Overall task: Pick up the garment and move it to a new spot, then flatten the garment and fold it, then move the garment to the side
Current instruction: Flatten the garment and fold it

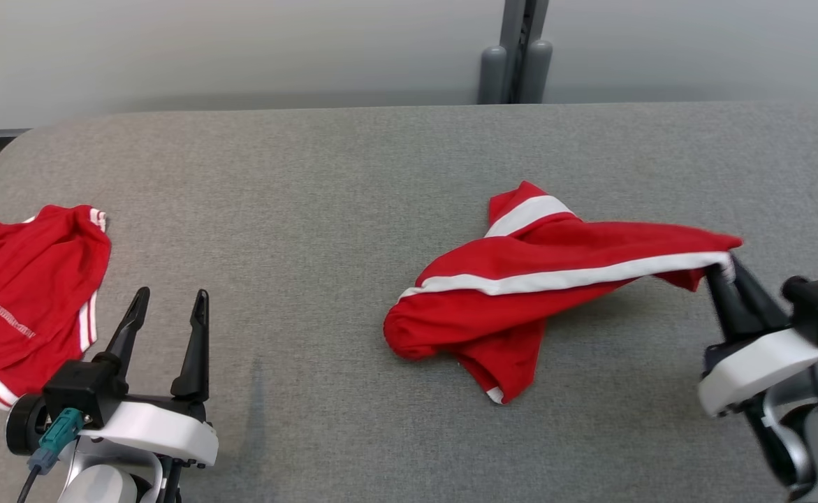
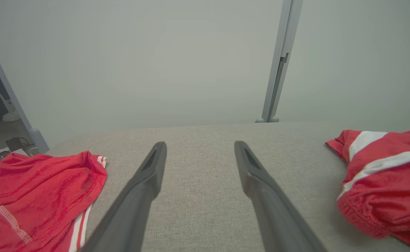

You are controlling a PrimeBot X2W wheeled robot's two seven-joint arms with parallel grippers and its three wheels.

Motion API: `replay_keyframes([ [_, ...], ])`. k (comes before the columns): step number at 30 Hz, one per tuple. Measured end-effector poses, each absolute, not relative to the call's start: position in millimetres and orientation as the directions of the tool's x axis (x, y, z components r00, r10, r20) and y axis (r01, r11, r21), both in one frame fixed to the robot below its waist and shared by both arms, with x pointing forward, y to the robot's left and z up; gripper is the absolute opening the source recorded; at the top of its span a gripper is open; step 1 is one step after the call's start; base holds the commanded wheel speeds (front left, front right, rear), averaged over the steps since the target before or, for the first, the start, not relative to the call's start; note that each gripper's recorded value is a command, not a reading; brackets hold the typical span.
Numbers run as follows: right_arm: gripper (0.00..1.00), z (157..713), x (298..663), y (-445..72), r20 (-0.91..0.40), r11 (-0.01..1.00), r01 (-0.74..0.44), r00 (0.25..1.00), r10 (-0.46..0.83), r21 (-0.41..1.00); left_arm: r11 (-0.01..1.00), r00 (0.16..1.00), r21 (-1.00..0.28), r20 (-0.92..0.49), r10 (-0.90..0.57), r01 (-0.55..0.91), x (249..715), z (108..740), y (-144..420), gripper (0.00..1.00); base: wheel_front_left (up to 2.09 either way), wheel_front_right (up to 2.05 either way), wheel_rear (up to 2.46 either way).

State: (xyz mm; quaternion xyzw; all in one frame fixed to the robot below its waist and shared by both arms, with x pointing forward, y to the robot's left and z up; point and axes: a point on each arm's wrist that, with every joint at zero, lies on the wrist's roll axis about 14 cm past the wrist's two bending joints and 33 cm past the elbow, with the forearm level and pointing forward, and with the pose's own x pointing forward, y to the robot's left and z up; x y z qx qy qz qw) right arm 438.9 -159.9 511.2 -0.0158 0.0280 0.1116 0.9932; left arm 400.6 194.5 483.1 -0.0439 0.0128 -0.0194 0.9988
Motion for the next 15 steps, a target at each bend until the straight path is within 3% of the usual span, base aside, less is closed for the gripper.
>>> replay_keyframes([
  [7, 0.0, 526.1, 437.7, -219.3, -0.052, 0.996, -0.067, 0.997, 0.064, -0.066, 0.994, 0.998, -0.087, -0.027, -0.062, 0.06, 407.2, 481.8, 186.1, 1.0, 0.0, 0.0, 0.0],
  [15, 0.0, 448.0, 402.7, -243.9, -0.274, 0.999, 0.047, 0.961, -0.04, 0.018, 0.995, 0.998, -0.082, -0.027, -0.06, 0.058, 409.5, 481.6, 187.8, 1.0, 0.0, 0.0, 0.0],
])
